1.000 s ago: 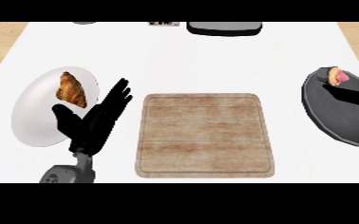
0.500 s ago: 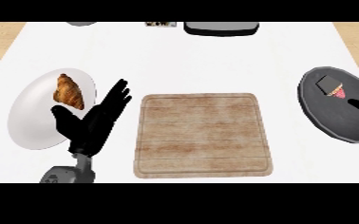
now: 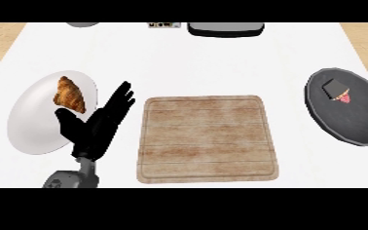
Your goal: Pick the cupcake from the cutting board and place it in the pan
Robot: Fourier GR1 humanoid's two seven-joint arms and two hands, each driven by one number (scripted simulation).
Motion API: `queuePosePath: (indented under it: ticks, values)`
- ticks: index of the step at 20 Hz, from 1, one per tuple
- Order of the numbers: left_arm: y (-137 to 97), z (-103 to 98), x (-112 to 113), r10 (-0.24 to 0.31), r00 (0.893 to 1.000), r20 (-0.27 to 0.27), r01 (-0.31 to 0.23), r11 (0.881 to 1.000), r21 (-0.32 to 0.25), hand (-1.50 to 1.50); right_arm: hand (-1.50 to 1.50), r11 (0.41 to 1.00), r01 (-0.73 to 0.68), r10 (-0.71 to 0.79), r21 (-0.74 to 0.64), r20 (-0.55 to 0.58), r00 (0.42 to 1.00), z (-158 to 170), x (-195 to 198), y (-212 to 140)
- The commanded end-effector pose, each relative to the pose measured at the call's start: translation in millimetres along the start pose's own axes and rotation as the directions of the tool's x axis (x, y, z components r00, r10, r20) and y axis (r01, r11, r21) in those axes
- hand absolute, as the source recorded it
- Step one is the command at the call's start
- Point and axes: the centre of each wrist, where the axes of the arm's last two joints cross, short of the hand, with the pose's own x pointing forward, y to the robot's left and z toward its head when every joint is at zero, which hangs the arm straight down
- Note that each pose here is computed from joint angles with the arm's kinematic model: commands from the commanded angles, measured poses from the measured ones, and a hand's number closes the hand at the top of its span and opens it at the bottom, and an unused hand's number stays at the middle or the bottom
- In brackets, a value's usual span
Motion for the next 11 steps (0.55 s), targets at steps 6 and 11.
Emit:
queuePosePath:
  ticks: [6,11]
  values:
    - [6.7,2.8,-11.1,0.000,1.000,-0.002,0.000,1.000,0.005,0.00,-1.50,0.997,0.033,-0.035,0.066,0.037,0.999,41.6,-6.5,-51.4]
    - [9.0,2.7,7.6,0.004,1.000,-0.016,-0.004,1.000,0.013,0.00,-1.50,0.996,0.021,-0.024,0.090,0.029,0.999,37.4,-13.1,-33.9]
